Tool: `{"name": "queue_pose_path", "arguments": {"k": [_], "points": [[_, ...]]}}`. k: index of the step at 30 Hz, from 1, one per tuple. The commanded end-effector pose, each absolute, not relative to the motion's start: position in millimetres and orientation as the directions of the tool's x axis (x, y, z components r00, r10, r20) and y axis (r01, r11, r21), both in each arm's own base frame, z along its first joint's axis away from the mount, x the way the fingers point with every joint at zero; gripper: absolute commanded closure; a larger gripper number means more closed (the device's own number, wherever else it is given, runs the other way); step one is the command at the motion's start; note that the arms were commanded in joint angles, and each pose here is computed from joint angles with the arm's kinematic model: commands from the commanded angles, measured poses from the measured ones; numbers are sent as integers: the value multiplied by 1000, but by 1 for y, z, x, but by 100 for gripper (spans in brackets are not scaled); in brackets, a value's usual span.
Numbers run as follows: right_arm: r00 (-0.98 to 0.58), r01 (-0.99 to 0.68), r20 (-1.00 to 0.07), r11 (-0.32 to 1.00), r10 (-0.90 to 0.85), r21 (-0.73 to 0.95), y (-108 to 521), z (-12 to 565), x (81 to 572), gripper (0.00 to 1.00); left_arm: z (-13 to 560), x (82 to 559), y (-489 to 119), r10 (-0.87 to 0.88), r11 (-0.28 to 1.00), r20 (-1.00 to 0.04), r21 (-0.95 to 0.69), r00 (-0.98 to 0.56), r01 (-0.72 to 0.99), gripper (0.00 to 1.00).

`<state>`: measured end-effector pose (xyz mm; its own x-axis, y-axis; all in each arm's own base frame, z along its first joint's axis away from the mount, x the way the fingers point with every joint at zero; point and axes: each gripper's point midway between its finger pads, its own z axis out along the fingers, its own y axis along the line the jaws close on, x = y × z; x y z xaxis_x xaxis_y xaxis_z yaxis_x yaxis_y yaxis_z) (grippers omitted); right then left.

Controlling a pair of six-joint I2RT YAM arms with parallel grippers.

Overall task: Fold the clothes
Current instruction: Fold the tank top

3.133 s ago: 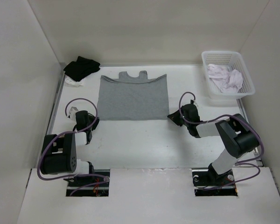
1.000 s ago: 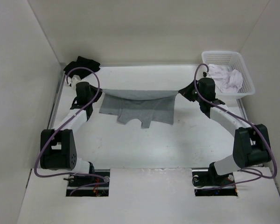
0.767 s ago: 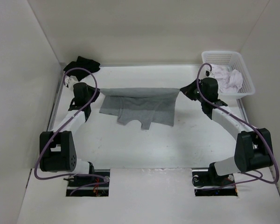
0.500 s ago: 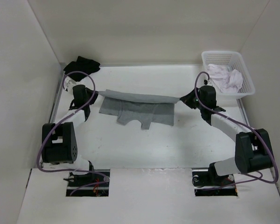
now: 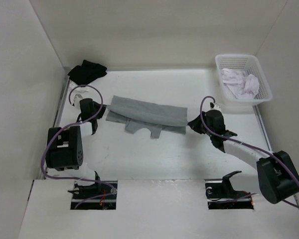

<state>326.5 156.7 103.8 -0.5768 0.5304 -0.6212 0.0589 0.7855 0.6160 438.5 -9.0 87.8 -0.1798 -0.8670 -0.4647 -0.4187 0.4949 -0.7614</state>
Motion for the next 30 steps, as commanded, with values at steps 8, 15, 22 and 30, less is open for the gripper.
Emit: {"name": "queue_pose_path", "arguments": {"k": [8, 15, 22, 30], "points": [[-591, 156, -596, 801, 544, 577, 150, 58, 305, 95, 55, 407, 15, -915, 392, -391, -803, -101, -448, 90], [-597, 129, -595, 797, 537, 590, 150, 67, 296, 54, 102, 390, 18, -909, 399, -415, -844, -35, -358, 74], [-568, 182, -585, 782, 578, 596, 139, 70, 319, 52, 145, 405, -164, -745, 631, -570, -771, -347, -86, 74], [-602, 230, -457, 690, 655, 687, 151, 46, 332, 51, 85, 374, -284, -594, 670, -543, -742, -594, 8, 76]]}}
